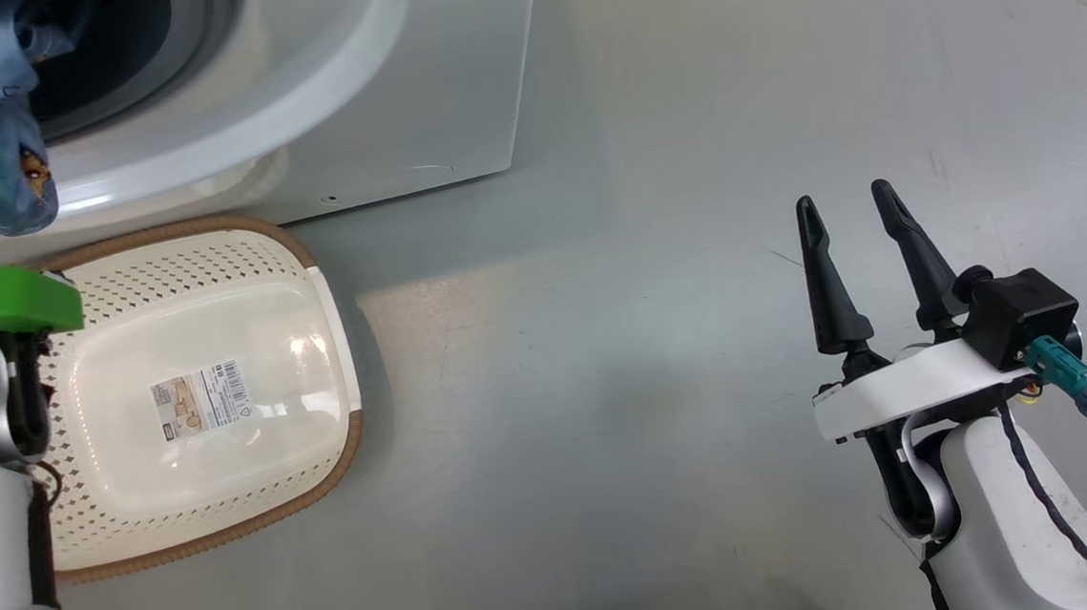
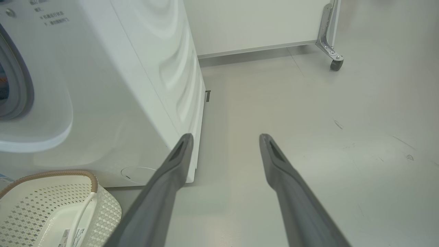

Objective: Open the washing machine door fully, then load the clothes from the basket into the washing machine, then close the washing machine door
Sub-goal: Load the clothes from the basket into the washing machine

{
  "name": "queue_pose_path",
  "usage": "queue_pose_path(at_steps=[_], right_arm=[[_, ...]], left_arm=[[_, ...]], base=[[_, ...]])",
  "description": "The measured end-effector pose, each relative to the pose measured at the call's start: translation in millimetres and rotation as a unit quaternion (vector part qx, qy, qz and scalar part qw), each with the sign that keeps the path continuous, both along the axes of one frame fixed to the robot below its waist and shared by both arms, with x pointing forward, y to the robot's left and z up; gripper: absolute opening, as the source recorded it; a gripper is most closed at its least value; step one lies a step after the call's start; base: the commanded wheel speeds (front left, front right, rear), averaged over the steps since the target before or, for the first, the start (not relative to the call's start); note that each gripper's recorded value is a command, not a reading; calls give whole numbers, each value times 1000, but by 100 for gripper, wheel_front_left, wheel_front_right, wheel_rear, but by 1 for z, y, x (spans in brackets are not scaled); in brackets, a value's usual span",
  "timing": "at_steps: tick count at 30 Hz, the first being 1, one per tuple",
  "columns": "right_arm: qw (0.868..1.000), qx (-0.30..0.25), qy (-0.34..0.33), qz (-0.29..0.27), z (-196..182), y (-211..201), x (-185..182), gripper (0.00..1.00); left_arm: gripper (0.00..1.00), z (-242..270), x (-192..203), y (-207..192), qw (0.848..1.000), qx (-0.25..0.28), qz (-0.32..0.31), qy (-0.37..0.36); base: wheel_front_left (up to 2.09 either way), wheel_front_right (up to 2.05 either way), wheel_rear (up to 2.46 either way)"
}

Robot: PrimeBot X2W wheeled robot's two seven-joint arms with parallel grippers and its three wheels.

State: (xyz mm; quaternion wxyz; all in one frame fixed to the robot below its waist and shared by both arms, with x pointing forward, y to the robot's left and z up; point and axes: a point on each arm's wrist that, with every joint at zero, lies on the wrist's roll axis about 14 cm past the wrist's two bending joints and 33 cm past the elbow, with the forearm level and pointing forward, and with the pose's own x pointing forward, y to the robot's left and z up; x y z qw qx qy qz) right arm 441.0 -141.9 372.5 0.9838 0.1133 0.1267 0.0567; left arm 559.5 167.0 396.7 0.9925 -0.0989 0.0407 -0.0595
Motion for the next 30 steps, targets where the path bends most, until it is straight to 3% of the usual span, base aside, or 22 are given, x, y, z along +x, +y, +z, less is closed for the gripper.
queue_pose_path(at_steps=[6,15,22,30], right_arm=[[1000,-3,-2,-4,4,-4,-4,100],[1000,-7,4,-26,5,-19,-12,100],[999,-8,14,-35,-2,-25,-13,100],[999,-9,32,-40,-17,-27,-14,100]], left_arm=[[0,7,17,2,999,34,-19,-9],[0,19,51,-24,998,38,-53,-13],[0,9,74,-29,998,23,-54,14],[0,-4,103,-23,996,44,-61,55]], base=[[0,0,0],[0,0,0],[0,0,0],[0,0,0]])
